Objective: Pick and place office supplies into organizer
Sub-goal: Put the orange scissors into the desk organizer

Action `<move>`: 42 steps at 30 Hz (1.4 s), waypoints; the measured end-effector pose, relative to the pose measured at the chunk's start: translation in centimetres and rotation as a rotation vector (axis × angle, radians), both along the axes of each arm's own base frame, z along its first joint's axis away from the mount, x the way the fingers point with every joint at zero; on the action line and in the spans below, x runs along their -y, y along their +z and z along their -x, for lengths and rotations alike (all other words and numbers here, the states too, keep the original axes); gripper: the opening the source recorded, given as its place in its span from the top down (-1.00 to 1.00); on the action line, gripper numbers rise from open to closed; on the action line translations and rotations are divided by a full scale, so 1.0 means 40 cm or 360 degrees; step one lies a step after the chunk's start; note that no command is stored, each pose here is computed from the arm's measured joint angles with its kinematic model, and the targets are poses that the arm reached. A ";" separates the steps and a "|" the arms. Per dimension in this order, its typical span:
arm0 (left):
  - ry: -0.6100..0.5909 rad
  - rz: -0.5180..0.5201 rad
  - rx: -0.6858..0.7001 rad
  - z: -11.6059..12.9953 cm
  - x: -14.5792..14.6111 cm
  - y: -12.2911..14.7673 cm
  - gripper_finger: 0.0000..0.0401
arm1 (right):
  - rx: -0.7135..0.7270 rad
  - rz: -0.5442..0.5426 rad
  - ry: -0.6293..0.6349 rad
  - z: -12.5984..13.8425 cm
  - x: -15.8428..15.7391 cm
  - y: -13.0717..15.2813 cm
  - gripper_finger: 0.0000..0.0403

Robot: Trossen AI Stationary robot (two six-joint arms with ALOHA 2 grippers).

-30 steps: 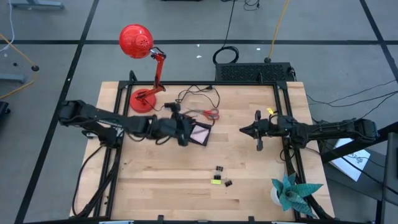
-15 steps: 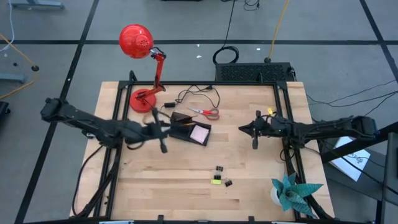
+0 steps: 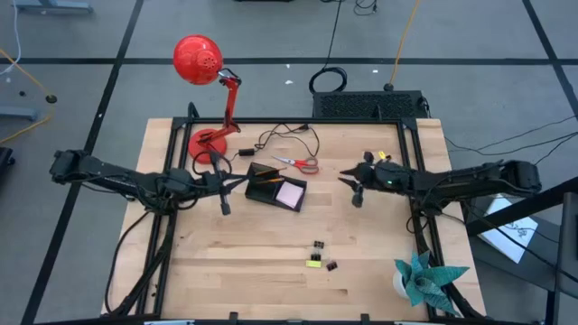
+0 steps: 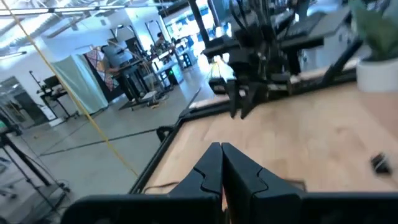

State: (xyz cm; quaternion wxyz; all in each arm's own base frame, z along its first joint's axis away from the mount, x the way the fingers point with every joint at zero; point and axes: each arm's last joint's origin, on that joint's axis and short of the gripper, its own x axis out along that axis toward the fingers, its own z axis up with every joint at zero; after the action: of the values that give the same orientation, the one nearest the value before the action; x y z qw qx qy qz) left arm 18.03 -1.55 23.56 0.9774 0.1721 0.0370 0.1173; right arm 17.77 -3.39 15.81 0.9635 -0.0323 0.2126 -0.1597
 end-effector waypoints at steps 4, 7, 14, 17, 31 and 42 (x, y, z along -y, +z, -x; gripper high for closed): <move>0.0016 -0.0040 -0.0038 -0.001 -0.005 -0.009 0.96 | -0.0205 0.0154 -0.0020 -0.054 0.015 0.013 0.42; 0.0027 -0.0043 -0.0049 -0.001 -0.008 -0.010 0.96 | -0.0310 0.0205 0.0007 -0.091 0.025 0.003 0.34; 0.0038 -0.0046 -0.0068 -0.001 -0.011 -0.013 0.96 | -0.0524 0.0345 0.0098 -0.148 0.040 -0.058 0.25; 0.0038 -0.0035 -0.0065 -0.001 -0.011 -0.013 0.96 | -0.0497 0.0320 0.0026 -0.174 0.049 -0.064 0.22; 0.0038 -0.0058 -0.0159 0.000 -0.011 -0.027 0.96 | -0.0343 -0.0073 -0.0163 -0.214 0.106 -0.040 0.26; 0.0041 -0.0025 -0.0230 0.002 -0.012 -0.039 0.96 | -0.0697 0.0564 0.0136 -0.231 0.062 -0.073 0.25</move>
State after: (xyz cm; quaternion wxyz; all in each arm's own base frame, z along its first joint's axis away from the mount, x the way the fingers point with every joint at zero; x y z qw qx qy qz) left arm 17.96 -1.09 22.01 0.9692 0.1872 0.1088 0.1176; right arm 27.00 -5.87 12.89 0.8799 -0.2427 0.3827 -0.1429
